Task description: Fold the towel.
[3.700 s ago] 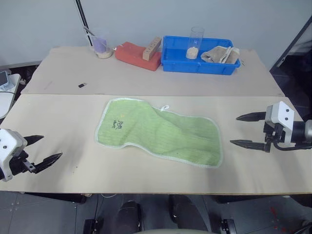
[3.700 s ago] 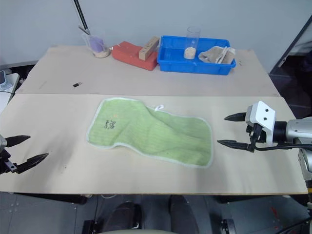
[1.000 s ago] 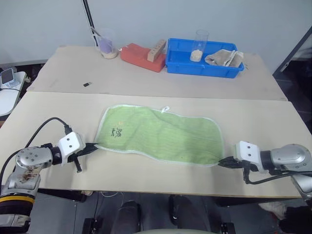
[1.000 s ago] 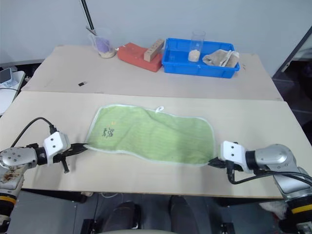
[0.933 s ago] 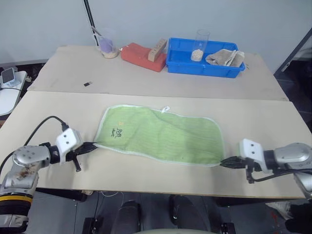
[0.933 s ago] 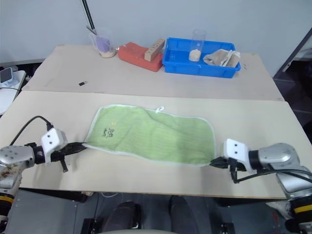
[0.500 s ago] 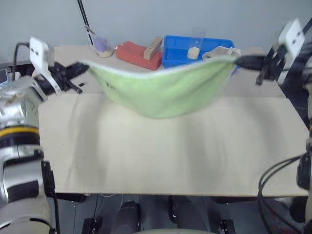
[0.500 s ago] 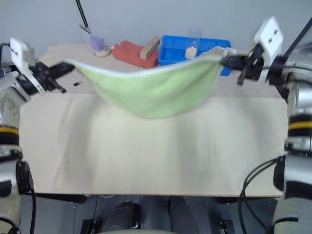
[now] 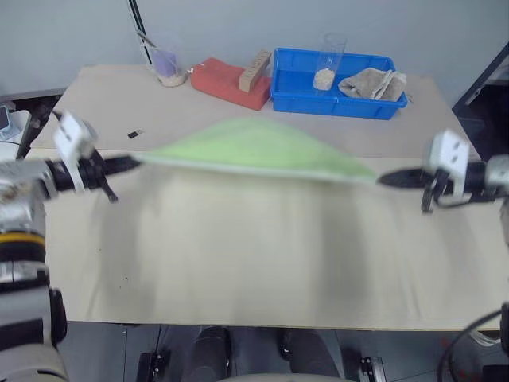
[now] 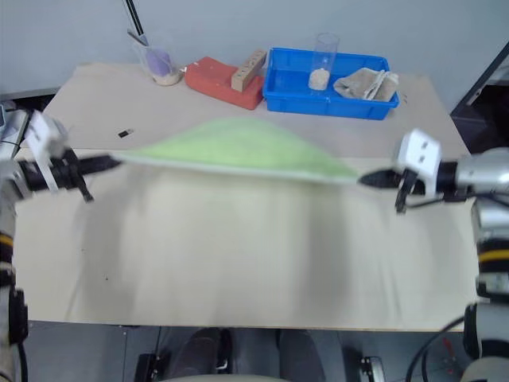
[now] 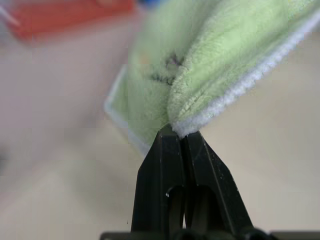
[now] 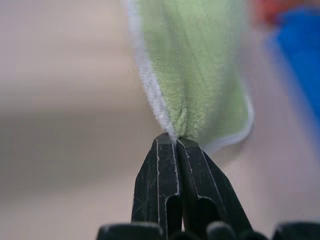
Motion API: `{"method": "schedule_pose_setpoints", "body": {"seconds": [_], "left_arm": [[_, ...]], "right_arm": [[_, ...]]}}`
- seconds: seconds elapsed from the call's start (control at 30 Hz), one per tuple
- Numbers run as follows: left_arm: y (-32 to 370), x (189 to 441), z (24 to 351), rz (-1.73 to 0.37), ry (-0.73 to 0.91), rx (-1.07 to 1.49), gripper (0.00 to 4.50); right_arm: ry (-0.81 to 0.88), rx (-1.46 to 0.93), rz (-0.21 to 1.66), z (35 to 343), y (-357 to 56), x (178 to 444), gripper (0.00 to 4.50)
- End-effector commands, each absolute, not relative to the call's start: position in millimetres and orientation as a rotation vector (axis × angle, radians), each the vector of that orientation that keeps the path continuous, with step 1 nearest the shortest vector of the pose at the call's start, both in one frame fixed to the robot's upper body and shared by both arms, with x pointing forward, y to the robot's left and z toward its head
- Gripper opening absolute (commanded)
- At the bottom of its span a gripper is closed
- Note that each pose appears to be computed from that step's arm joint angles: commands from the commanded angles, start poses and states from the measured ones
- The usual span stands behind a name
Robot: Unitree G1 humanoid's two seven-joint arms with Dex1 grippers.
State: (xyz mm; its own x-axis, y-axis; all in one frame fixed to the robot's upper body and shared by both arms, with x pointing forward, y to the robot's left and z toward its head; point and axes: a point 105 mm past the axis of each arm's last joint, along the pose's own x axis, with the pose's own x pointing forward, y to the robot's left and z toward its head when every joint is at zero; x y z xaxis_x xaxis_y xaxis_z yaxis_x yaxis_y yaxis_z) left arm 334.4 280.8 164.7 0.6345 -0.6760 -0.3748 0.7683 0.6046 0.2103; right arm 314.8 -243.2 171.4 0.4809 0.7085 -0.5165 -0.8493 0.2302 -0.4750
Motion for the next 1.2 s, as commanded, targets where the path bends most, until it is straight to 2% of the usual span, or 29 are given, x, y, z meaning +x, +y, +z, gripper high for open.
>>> {"method": "schedule_pose_setpoints", "body": {"seconds": [0.03, 0.13, 0.27, 0.37, 0.63, 0.83, 0.97, 1.2], "left_arm": [[278.1, 306.0, 156.6, -0.923, 0.331, 0.474, 0.0], [288.6, 260.8, 118.7, -0.995, 0.514, 0.481, 0.0], [294.6, 234.3, 103.2, -1.002, 0.601, 0.428, 0.0], [296.4, 229.4, 96.3, -0.993, 0.62, 0.412, 0.0], [292.2, 270.3, 135.9, -0.889, 0.486, 0.23, 0.0], [292.2, 313.0, 156.6, -0.803, 0.405, 0.158, 0.0], [285.3, 331.6, 154.4, -0.803, 0.412, 0.158, 0.0], [284.8, 340.8, 139.7, -0.791, 0.441, 0.226, 0.0]], "right_arm": [[0.177, -0.821, 1.1, 177.5, -238.4, 292.5, 0.03], [0.341, -0.781, 1.16, 146.1, -249.2, 259.6, 0.03], [0.515, -0.769, 1.222, 131.4, -263.5, 232.3, 0.03], [0.576, -0.743, 1.247, 128.7, -264.4, 226.8, 0.03], [0.525, -0.432, 1.091, 159.1, -250.5, 266.5, 0.03], [0.541, -0.341, 0.978, 169.5, -250.3, 302.3, 0.03], [0.552, -0.309, 0.935, 168.0, -250.3, 322.0, 0.03], [0.576, -0.297, 0.862, 161.4, -253.3, 338.0, 0.03]]}}
